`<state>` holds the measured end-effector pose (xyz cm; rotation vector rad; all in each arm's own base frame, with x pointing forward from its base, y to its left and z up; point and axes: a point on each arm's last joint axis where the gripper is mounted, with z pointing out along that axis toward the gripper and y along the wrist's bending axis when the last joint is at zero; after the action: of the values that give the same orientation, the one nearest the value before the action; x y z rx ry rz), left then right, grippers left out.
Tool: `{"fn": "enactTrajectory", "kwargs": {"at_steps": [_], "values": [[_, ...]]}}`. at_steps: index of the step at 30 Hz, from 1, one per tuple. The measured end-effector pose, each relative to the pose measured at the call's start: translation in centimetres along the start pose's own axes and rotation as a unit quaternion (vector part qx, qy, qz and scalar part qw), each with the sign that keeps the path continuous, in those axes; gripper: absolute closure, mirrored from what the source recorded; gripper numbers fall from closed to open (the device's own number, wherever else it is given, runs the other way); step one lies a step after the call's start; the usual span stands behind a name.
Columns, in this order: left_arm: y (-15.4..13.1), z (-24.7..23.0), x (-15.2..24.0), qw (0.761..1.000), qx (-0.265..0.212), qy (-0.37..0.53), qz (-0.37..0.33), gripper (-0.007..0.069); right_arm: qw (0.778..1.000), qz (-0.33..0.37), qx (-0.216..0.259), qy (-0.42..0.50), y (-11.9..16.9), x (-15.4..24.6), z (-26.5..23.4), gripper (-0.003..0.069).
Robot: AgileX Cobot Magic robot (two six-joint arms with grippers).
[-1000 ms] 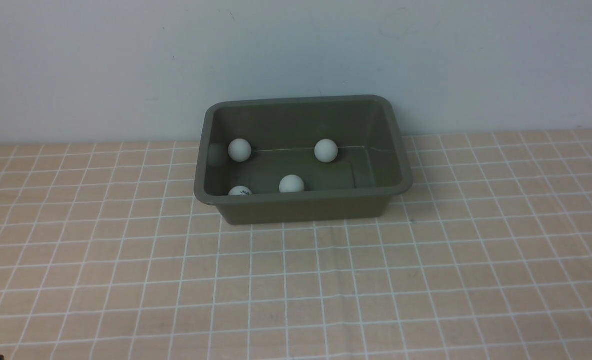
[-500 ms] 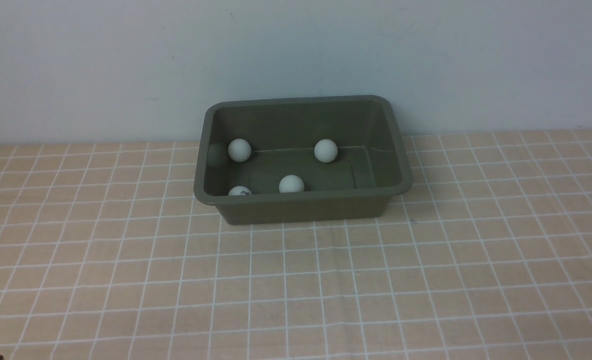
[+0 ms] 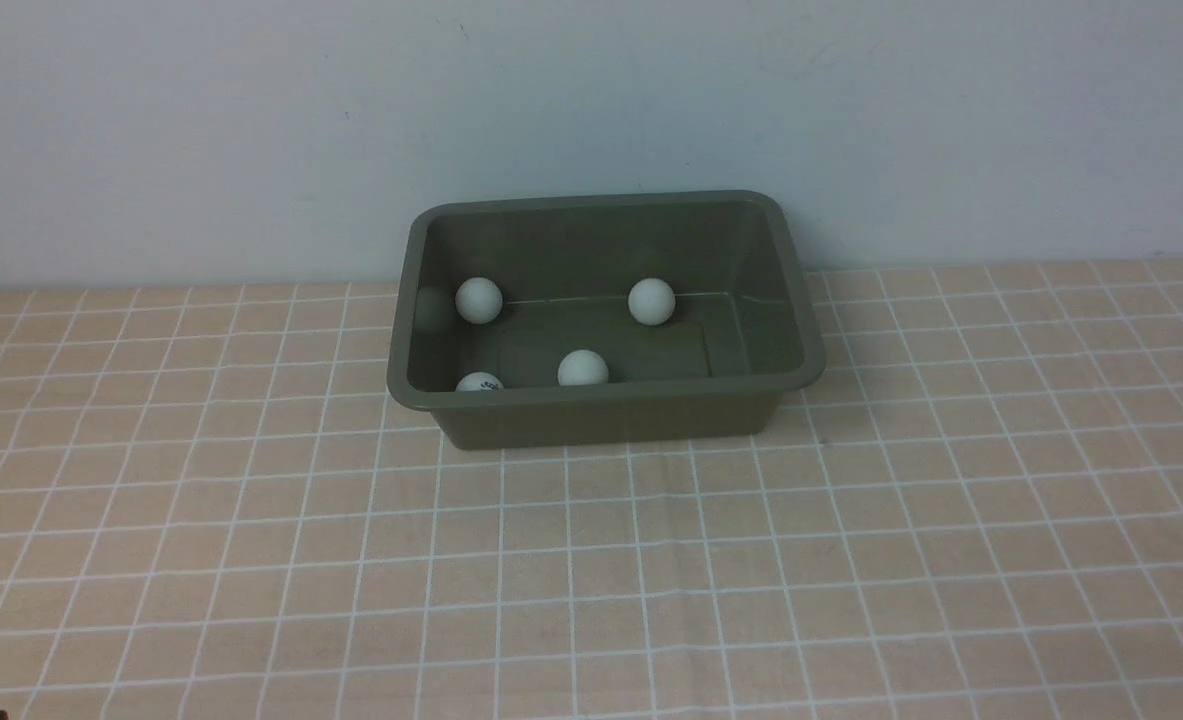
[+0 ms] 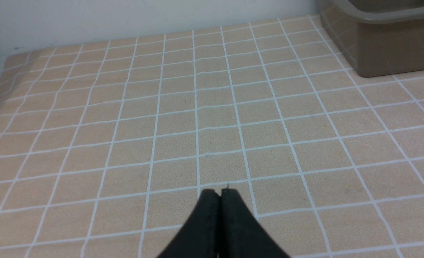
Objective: Put the table tennis balls into the box on the light coffee tablecloth.
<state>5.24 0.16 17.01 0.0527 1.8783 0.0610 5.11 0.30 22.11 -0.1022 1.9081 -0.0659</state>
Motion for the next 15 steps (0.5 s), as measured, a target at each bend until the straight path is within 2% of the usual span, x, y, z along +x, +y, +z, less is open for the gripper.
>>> {"fn": "enactTrajectory", "kwargs": {"at_steps": [4, 10, 15], "values": [[0.0, 0.0, 0.0, 1.000, 0.000, 0.000, 0.000, 0.0694, 1.000, -0.003, 0.001, -0.016, 0.0, -0.1, -0.2, 0.0673], [0.0, 0.0, 0.0, 1.000, 0.000, 0.000, 0.000, 0.0694, 0.994, 0.004, 0.009, -0.113, -0.1, -0.7, -0.8, 0.0673], [0.0, 0.0, 0.0, 1.000, 0.000, 0.000, 0.000, 0.0694, 0.992, 0.039, 0.003, -0.122, 0.1, 0.6, 0.2, 0.0673]]}}
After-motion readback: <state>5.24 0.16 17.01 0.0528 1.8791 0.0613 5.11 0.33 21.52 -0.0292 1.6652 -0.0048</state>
